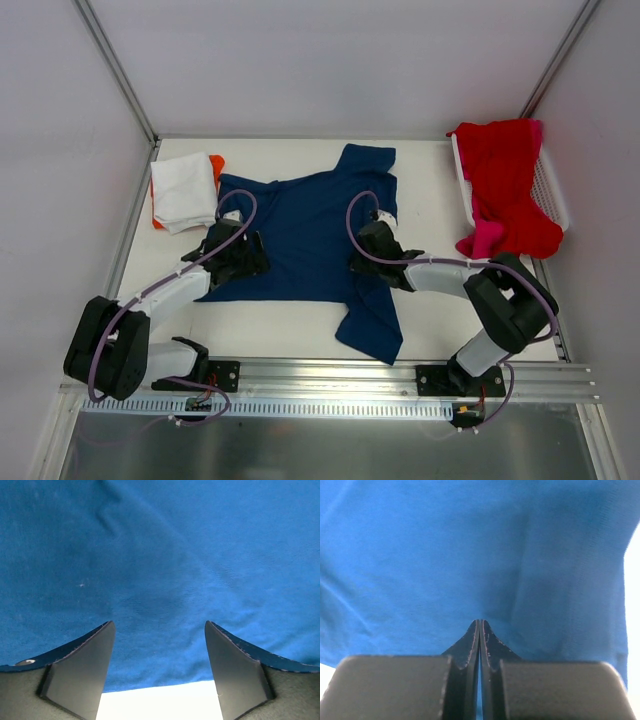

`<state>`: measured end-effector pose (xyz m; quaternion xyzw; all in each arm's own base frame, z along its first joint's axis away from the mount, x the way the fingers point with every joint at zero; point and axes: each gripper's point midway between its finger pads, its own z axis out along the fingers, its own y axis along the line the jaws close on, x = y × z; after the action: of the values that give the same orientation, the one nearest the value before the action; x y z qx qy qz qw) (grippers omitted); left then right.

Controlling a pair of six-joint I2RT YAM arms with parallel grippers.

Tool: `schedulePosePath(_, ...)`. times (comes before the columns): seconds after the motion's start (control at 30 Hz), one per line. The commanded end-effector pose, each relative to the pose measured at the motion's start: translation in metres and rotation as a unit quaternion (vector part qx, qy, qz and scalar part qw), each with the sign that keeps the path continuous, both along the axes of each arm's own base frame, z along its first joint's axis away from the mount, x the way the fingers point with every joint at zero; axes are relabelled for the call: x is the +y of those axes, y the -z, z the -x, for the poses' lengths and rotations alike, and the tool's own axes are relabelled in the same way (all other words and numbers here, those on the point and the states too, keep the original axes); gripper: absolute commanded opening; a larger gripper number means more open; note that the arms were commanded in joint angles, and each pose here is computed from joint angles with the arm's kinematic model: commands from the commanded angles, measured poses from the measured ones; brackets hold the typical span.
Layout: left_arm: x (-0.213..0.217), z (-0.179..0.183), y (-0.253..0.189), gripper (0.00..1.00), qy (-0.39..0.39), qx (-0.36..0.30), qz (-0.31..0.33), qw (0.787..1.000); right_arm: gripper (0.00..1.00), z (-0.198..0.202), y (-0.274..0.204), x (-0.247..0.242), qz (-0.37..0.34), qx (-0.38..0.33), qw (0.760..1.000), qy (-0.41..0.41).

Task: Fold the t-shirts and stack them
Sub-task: Flatten the tshirt out

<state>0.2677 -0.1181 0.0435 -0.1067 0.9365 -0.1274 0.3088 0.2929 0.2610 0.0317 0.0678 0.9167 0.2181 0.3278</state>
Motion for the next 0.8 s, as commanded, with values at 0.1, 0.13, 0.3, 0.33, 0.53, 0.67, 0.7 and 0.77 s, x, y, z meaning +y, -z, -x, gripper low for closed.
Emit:
schedulePosePath(0.1, 0.005, 0.006, 0.029, 0.67, -0.027, 0.048, -0.022, 0.998, 0.01, 0.009, 0.005, -0.033, 0.04, -0.006, 0.999, 0.036)
schedulePosePath(0.13, 0.004, 0.006, 0.03, 0.65, -0.025, 0.052, -0.022, 0.998, 0.01, 0.01, 0.006, -0.037, 0.041, -0.004, 0.998, 0.04)
schedulePosePath(0.3, 0.005, 0.005, 0.044, 0.51, -0.028, 0.081, -0.036, 0.996, 0.01, 0.018, 0.016, -0.051, 0.053, 0.005, 0.997, 0.049)
schedulePosePath(0.33, 0.005, 0.005, 0.046, 0.51, -0.028, 0.086, -0.038, 0.995, 0.01, 0.018, 0.017, -0.053, 0.054, 0.007, 0.997, 0.052)
schedulePosePath(0.53, 0.004, 0.007, 0.057, 0.5, -0.031, 0.111, -0.046, 0.992, 0.0, 0.021, 0.017, -0.067, 0.059, 0.014, 0.996, 0.066)
schedulePosePath(0.67, 0.004, 0.008, 0.058, 0.5, -0.03, 0.113, -0.049, 0.992, 0.0, 0.025, 0.016, -0.081, 0.066, 0.017, 0.995, 0.077)
schedulePosePath(0.7, 0.004, 0.008, 0.058, 0.5, -0.031, 0.112, -0.049, 0.992, 0.01, 0.027, 0.015, -0.083, 0.067, 0.018, 0.994, 0.079)
schedulePosePath(0.77, 0.004, 0.008, 0.057, 0.5, -0.029, 0.112, -0.05, 0.992, 0.0, 0.031, 0.014, -0.092, 0.072, 0.022, 0.993, 0.086)
